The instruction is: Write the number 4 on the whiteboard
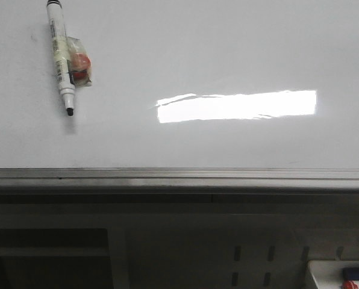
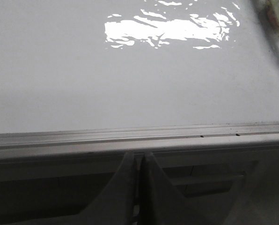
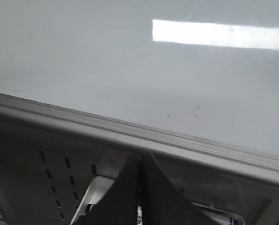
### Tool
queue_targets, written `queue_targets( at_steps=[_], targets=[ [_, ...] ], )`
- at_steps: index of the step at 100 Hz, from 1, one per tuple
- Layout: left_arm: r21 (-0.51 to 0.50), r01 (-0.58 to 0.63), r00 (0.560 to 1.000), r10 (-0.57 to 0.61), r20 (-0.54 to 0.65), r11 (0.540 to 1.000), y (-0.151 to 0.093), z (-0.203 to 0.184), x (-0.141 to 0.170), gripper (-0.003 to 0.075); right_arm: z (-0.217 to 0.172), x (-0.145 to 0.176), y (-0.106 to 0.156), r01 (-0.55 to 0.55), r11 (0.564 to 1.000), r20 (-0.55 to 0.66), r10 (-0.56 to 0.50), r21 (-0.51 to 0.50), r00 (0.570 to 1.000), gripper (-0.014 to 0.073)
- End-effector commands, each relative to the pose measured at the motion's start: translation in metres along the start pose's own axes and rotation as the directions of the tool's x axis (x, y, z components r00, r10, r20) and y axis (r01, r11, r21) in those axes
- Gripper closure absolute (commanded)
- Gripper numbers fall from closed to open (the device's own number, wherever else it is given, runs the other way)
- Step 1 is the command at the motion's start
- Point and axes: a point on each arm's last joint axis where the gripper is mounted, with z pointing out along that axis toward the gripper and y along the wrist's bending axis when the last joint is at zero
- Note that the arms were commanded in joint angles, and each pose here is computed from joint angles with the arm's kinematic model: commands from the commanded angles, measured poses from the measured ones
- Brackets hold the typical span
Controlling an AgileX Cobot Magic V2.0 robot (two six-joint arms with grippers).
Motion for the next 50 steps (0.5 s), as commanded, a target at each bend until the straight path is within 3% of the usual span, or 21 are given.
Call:
queue_targets(
  at_steps=[1, 36, 50],
  targets=[
    [0.000, 0.018, 1.000, -0.018, 0.017, 1.000, 0.0008, 0.0028, 0.0069, 0.0741, 0.0015, 0.0059, 0.0002, 0.005, 1.000, 0.004, -0.005, 0.005, 1.000, 0.0640],
    [-0.001, 0.013, 1.000, -0.013, 0.021, 1.000, 0.0009, 0.0028, 0.0066, 0.0741, 0.0015, 0.0056, 0.0001, 0.007, 1.000, 0.007, -0.007, 0.005, 1.000, 0.0640],
    [-0.001, 0.008, 0.999, -0.008, 0.044, 1.000, 0.0010, 0.0027, 0.0045, 0.0741, 0.0011, -0.0020, 0.0005, 0.007, 1.000, 0.090, -0.007, 0.001, 0.996, 0.0640]
  ],
)
